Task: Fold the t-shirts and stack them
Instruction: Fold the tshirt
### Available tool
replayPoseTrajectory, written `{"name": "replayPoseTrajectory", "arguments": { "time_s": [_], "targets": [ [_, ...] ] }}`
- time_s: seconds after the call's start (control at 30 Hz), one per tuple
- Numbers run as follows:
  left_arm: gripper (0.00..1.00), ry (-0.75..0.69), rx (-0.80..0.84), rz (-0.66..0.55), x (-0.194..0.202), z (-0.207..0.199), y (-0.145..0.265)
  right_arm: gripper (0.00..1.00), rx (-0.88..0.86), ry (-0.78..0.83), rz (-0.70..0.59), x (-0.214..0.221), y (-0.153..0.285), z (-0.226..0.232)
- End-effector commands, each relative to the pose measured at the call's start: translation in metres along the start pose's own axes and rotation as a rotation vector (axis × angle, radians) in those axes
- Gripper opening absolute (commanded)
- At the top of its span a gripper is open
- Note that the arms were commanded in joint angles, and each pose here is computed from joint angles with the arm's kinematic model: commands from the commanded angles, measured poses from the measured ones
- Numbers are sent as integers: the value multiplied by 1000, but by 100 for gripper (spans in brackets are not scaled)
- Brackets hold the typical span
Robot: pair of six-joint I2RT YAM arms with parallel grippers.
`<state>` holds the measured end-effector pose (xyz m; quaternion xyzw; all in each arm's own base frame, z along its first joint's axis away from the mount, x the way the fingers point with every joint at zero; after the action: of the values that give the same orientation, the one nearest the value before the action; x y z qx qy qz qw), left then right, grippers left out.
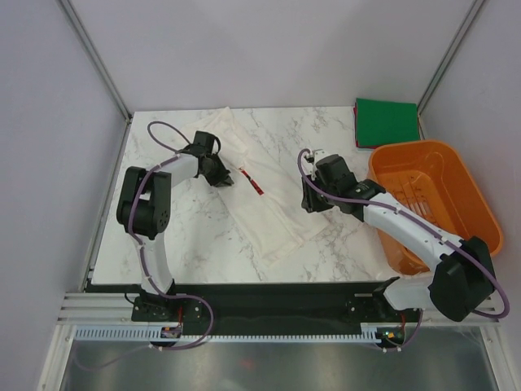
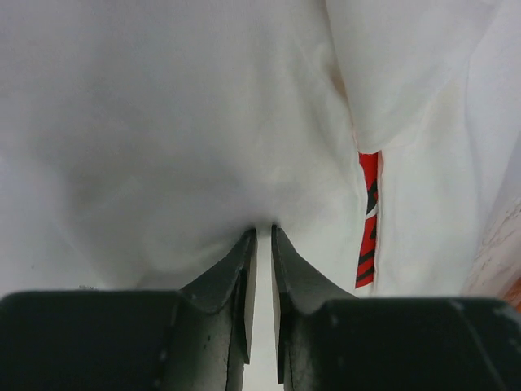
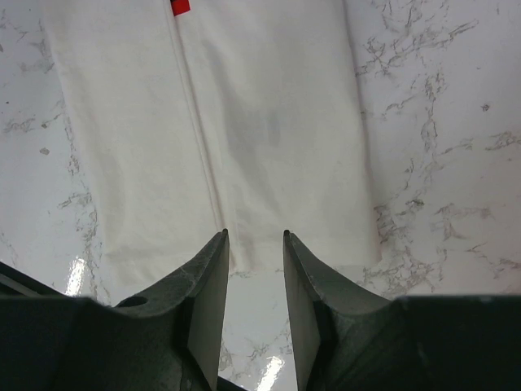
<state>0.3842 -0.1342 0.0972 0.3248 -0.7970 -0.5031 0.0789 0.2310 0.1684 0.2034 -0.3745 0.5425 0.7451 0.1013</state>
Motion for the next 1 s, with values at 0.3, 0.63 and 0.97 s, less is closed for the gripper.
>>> {"name": "replayPoseTrajectory", "arguments": {
  "time_s": [0.3,0.63,0.97],
  "targets": [
    [21,-16,-150,-78,-55,10,-8,45,56,2,-19,-12,-17,-4],
    [44,-169,200,-43,-51,-44,81,51,28,-7,97,-4,-61,-18],
    [52,-124,139,-24,33,7,126,52,-4,-56,234,12,-91,-41]
  ]
}}
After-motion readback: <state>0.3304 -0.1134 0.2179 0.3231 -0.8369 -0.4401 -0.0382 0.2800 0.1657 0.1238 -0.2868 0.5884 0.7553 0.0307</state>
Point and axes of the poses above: each gripper's point midway between its finger pads, its own y axis back along the fingers, its own z axis along the line the jaws close on, x = y × z, the point moved 9 cm from there along y, back along the fingers, and after that the axes turned 7 degrees about y, right-handed, at the moved point
